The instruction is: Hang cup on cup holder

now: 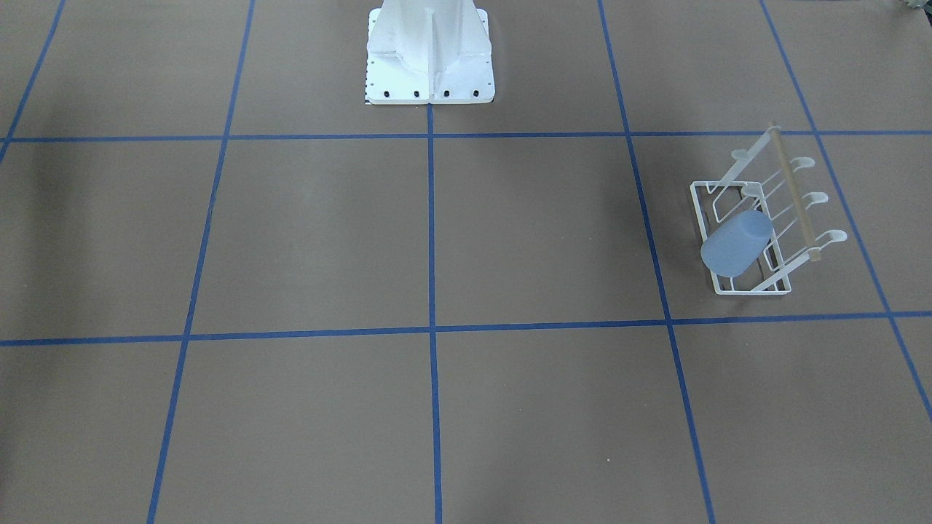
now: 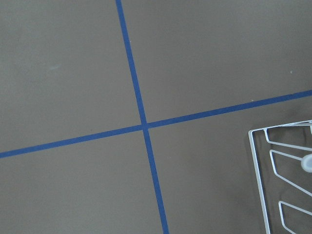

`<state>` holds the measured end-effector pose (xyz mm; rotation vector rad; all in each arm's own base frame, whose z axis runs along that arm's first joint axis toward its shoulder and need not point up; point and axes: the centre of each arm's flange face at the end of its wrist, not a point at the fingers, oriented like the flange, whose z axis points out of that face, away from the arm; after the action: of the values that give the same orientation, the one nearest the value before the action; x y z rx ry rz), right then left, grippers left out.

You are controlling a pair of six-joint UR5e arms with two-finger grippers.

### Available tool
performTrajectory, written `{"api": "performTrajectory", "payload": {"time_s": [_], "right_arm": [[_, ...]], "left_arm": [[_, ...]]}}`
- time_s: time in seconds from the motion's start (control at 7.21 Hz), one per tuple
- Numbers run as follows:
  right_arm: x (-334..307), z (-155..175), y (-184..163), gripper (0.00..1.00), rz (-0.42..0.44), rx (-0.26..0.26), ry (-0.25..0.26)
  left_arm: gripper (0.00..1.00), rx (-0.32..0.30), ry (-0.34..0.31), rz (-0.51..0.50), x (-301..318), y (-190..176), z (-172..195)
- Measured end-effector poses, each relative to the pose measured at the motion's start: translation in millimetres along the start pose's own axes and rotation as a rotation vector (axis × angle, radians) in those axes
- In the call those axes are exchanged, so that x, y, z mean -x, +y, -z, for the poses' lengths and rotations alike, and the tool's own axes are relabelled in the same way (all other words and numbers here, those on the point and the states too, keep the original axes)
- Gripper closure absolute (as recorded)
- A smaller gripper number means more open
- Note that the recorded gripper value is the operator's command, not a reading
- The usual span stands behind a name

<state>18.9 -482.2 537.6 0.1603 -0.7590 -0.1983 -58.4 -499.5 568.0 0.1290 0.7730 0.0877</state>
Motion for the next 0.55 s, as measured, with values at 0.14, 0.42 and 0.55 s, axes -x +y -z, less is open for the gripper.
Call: {"api": "performTrajectory", "payload": {"time_s": [0.14, 0.42, 0.55], "right_arm": [[-2.2, -4.3, 3.3, 0.0, 0.006, 0.015, 0.012], [-4.1, -8.4, 5.8, 0.0, 0.009, 0.027, 0.018], [-4.9, -10.0, 6.2, 0.0, 0.008, 0.03, 0.019]], "left_arm": [[0.02, -0.003, 0.005, 0.014, -0.8, 0.8, 0.4], [0.02, -0.011, 0.026, 0.012, -3.8, -0.4, 0.0], [0.02, -0.03, 0.032, -0.008, -4.6, -2.5, -1.3]]}}
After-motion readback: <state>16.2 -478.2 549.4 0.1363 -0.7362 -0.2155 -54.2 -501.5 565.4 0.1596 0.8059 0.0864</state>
